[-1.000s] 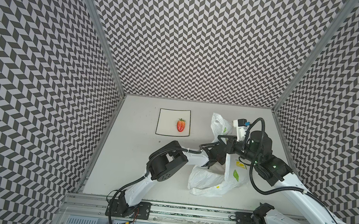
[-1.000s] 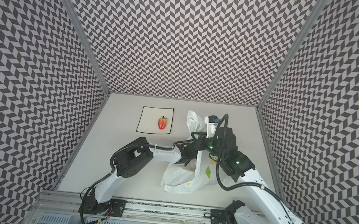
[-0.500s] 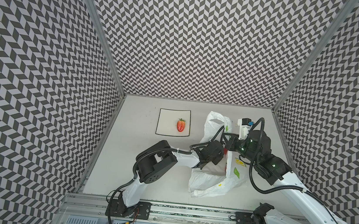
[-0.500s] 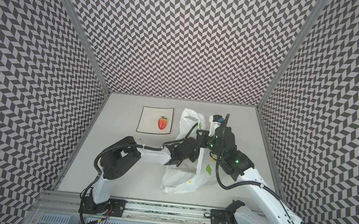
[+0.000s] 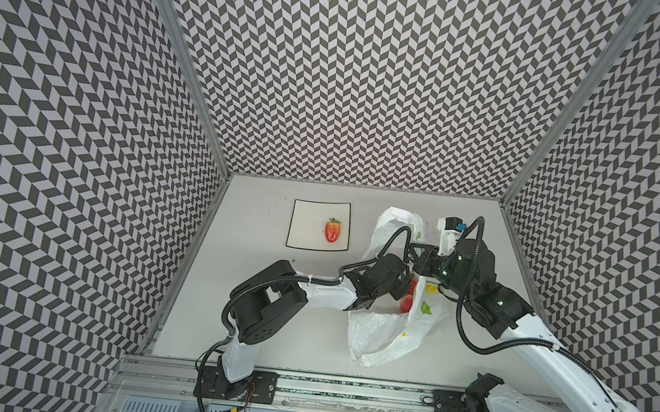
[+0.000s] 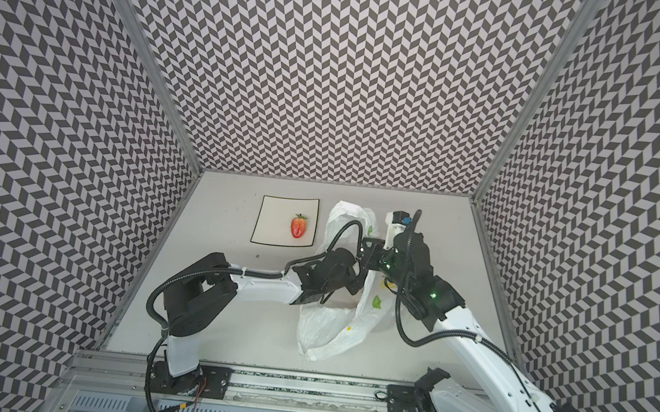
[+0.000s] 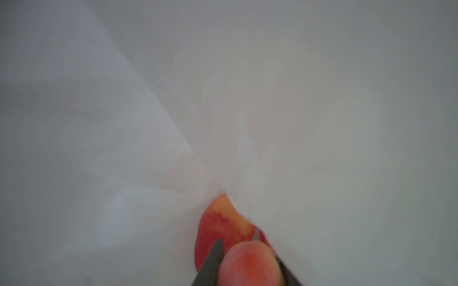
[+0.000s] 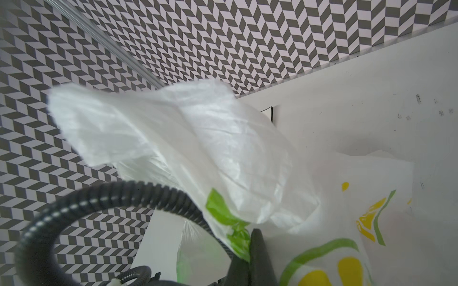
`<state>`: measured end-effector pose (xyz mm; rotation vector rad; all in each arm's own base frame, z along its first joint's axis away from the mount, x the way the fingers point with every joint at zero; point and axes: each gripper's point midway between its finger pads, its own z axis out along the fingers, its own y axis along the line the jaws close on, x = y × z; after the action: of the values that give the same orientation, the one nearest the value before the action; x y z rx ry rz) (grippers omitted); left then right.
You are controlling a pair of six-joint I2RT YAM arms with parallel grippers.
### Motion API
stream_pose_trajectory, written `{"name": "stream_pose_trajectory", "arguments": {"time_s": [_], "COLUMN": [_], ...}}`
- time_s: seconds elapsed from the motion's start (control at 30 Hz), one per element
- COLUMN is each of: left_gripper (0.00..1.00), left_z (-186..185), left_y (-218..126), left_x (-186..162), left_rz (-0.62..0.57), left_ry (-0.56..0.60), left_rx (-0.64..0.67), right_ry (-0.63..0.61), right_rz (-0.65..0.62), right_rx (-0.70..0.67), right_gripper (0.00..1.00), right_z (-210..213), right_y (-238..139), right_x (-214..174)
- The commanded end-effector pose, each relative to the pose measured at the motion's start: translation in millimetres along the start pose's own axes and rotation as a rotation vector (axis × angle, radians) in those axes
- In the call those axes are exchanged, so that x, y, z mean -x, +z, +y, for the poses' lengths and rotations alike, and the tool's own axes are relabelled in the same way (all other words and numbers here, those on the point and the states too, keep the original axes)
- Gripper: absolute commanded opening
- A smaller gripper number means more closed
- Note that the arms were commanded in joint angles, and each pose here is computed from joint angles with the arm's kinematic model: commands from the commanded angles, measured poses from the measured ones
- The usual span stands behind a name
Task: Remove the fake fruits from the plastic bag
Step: 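Close the left gripper on a fake peach and lift it out of the bag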
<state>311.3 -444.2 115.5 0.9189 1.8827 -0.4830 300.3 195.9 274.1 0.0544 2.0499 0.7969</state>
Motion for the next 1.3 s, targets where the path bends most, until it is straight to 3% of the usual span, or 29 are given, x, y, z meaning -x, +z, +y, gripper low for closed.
{"name": "stream_pose_trajectory", "arguments": {"time_s": [0.0, 0.17, 0.4, 0.7, 0.9, 1.27], "left_gripper": [0.21, 0.21, 0.21, 0.21, 0.2, 0.21], "left_z": [0.1, 5.1, 4.0, 7.3, 15.9, 23.3], "left_y": [-2.5, -14.6, -43.1, -85.4, -108.2, -186.5], "left_x": [-7.8, -4.5, 14.7, 63.9, 69.9, 81.6], "left_rz": [0.011, -0.024, -0.126, -0.289, -0.31, -0.42], "left_ry": [0.039, 0.077, 0.12, 0.03, -0.012, -0.096], "left_rx": [0.002, 0.023, 0.015, 0.01, 0.038, 0.037], "right_ry": [-0.016, -0.008, -0.024, -0.007, 0.0, -0.001], "right_rz": [-0.121, -0.196, -0.143, -0.107, -0.122, -0.113], "right_rx": [-0.004, -0.155, -0.201, -0.142, -0.129, -0.101], "right_gripper": [0.0, 0.0, 0.0, 0.0, 0.0, 0.0], "right_z": [10.7, -18.3, -33.1, -34.2, -32.9, -25.1], "right_y": [-11.1, -15.4, -2.6, -3.8, -10.8, -8.4], "right_x": [33.5, 42.5, 25.7, 4.5, 5.9, 8.4]}}
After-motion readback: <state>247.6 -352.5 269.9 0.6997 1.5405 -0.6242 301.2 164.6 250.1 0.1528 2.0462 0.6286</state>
